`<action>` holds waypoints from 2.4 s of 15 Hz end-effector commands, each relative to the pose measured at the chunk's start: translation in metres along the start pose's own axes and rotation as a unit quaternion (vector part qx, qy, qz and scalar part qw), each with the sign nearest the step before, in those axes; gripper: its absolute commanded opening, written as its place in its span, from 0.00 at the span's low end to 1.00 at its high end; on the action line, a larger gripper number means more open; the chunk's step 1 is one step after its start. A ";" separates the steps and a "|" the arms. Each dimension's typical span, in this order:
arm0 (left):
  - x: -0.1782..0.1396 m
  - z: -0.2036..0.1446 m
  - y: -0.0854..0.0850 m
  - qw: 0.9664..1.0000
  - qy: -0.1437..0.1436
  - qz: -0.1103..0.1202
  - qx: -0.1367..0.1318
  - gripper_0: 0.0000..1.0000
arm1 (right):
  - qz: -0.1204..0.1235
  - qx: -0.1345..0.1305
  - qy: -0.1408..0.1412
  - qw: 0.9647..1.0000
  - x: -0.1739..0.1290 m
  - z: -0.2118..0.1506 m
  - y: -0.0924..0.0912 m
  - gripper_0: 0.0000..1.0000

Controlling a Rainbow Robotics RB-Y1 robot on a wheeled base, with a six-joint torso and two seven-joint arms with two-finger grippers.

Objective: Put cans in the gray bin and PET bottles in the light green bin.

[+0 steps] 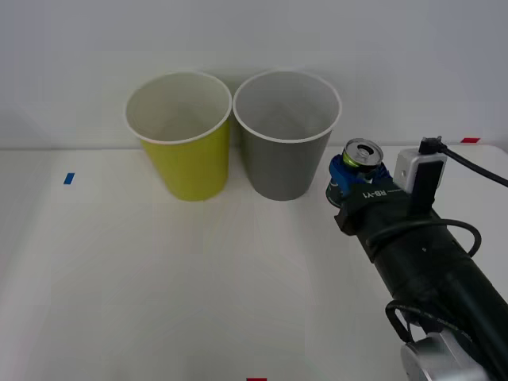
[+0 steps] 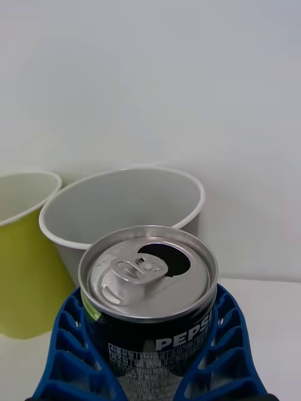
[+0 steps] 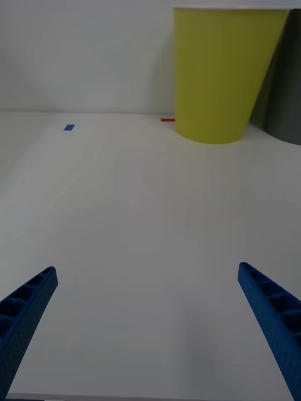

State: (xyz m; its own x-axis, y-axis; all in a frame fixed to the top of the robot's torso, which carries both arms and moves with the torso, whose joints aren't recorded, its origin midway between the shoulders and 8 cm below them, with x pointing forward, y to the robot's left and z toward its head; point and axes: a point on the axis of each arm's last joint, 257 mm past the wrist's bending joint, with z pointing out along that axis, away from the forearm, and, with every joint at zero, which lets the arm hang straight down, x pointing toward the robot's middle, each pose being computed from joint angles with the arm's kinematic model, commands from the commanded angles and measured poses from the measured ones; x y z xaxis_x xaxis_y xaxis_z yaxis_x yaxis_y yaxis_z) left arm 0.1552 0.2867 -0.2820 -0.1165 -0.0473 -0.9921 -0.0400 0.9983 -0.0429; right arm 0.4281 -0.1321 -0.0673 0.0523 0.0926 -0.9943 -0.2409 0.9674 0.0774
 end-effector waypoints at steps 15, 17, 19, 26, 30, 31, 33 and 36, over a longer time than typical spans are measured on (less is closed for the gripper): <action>0.000 0.000 0.000 1.000 0.000 0.000 0.000 1.00 | 0.035 0.051 -0.006 0.998 -0.085 0.100 0.017 0.00; 0.000 0.000 0.000 1.000 0.000 0.000 0.000 1.00 | 0.033 0.040 -0.009 0.999 -0.090 0.109 0.025 0.00; 0.000 0.000 0.000 1.000 0.000 0.000 0.000 1.00 | 0.036 0.021 -0.011 0.999 -0.098 0.115 0.033 0.00; 0.000 0.000 0.000 1.000 0.000 0.000 0.000 1.00 | 0.014 -0.012 -0.047 0.999 -0.110 0.145 0.045 0.00; 0.000 0.000 0.000 1.000 0.000 0.000 0.000 1.00 | -0.012 -0.011 -0.060 0.998 -0.108 0.156 0.038 0.00; 0.000 0.000 0.000 1.000 0.000 0.000 0.000 1.00 | -0.017 -0.012 -0.062 0.998 -0.107 0.158 0.038 0.00; 0.000 0.000 0.000 1.000 0.000 0.000 0.000 1.00 | -0.026 -0.016 -0.065 0.997 -0.104 0.166 0.036 0.00; 0.000 0.000 0.000 1.000 0.000 0.000 0.000 1.00 | -0.026 -0.029 -0.067 0.997 -0.102 0.175 0.042 0.00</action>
State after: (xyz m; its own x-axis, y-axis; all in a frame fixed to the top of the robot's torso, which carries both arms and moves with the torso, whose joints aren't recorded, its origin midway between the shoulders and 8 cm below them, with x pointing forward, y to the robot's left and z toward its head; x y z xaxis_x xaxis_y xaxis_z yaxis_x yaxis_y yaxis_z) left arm 0.1552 0.2867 -0.2820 -0.1165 -0.0473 -0.9921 -0.0400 0.9983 -0.0429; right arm 0.5801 -0.0613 0.0511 0.1949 0.0807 -0.9775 -0.2855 0.9581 0.0222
